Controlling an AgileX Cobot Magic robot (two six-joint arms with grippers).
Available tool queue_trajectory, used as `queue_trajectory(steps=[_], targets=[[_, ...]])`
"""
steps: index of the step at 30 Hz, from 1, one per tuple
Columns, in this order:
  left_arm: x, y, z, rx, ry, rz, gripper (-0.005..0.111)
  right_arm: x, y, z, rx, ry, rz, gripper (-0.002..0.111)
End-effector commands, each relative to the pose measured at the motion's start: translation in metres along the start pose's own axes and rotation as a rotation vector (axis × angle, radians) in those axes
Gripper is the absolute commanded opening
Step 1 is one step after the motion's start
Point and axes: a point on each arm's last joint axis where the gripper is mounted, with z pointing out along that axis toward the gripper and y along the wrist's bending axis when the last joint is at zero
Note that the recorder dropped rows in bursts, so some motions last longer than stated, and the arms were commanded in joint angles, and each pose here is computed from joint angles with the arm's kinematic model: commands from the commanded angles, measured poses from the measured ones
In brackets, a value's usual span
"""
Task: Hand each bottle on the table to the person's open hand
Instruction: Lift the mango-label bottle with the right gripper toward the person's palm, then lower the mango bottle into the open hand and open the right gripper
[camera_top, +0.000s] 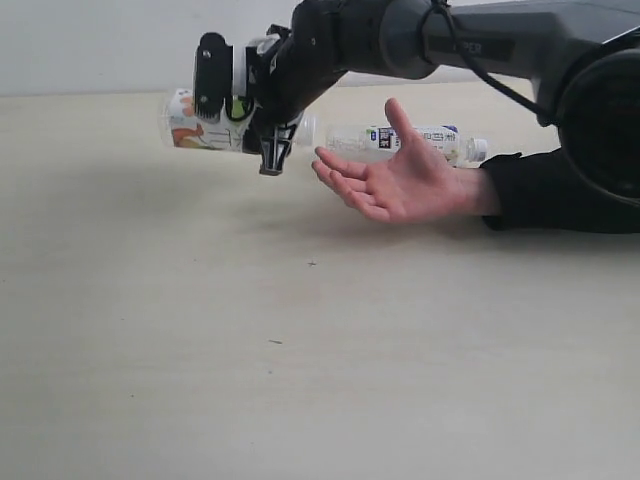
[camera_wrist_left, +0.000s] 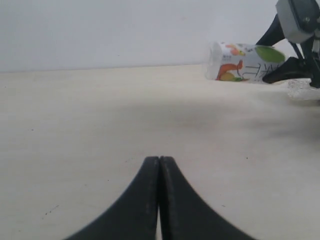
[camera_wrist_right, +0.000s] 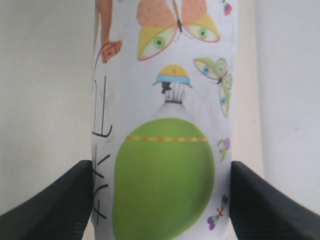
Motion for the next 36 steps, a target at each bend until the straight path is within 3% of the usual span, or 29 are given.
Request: queue_trajectory(steps=[1,8,14,24,36], targets=[[0.0,0.0,0.0,-0.001,-0.006,-0.002,0.003,-0.014,-0.019,-0.033,0.061,-0.042,0.113,0.0],[0.0,0.0,0.0,-0.001,-0.006,-0.002,0.003,-0.021,-0.033,-0.076,0.082,0.007,0.264,0.0],[0.0,0.0,0.0,-0.001,-0.006,-0.002,0.003,-0.015,-0.038,-0.114,0.187,0.24,0.397,0.0],[0.0,0.0,0.0,-0.001,-0.006,-0.002,0.003,0.008,-0.027,-0.149,0.151,0.575,0.639,0.0],[0.0,0.0,0.0,-0.001,-0.006,-0.002,0.003,0.01,-0.006,-0.138,0.027,0.573,0.78,0.0]])
